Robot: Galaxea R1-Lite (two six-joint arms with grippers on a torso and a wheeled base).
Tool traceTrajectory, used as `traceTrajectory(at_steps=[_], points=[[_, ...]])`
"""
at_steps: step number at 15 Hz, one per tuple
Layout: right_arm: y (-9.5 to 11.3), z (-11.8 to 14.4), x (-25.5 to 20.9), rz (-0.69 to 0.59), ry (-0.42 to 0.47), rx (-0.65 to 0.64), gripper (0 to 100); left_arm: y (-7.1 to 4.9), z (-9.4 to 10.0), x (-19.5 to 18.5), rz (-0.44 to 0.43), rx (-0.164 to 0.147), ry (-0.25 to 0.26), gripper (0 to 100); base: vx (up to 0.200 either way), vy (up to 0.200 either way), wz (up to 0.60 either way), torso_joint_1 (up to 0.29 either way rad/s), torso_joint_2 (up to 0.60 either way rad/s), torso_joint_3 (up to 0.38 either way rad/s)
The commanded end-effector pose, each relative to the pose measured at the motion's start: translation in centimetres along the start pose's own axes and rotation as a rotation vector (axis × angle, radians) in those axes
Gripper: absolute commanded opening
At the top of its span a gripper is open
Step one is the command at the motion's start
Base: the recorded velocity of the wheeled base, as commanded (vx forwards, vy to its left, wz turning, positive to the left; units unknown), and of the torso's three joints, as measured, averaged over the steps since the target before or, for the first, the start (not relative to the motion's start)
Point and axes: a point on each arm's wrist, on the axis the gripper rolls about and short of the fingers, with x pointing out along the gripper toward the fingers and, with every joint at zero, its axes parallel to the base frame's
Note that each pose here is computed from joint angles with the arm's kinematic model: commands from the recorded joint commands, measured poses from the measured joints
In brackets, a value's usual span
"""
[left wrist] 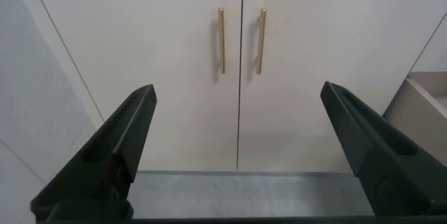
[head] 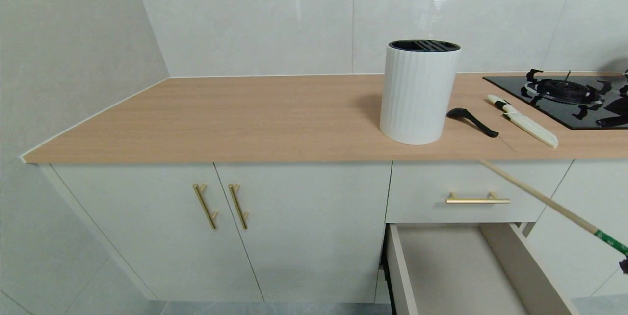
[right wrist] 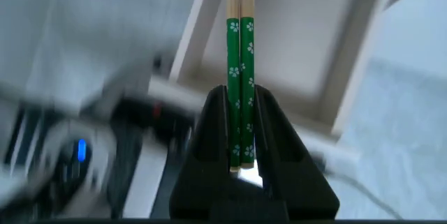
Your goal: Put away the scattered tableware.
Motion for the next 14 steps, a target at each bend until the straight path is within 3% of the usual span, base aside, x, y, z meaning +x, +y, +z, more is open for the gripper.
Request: traceTrajectory(at_steps=[1,3,7,11,14], points=[[-0.1,-1.7,5.6,0.07,0.328,0.001,0,0.0,0.0,0.0,0.0,0.0,0.001,100,0.0,0.0,0.0,0.0,0.0,0.0],[-0.7,-1.8,10.1,0.085,0.499,0.037,0,0.0,0.0,0.0,0.0,0.0,0.001,100,0.0,0.0,0.0,0.0,0.0,0.0],[-2.6,-0.2,17.0,0.023,0.421,0.224,0,0.0,0.0,0.0,0.0,0.0,0.001,100,0.0,0.0,0.0,0.0,0.0,0.0],[-1.5,0.7,18.6,0.016,0.371,0.235,0,0.0,0.0,0.0,0.0,0.0,0.001,100,0.0,0.0,0.0,0.0,0.0,0.0],[-1.3,0.9,19.2,0.009,0.363,0.225,0,0.0,0.0,0.0,-0.001,0.0,0.0,100,0.0,0.0,0.0,-0.077,0.28,0.19]])
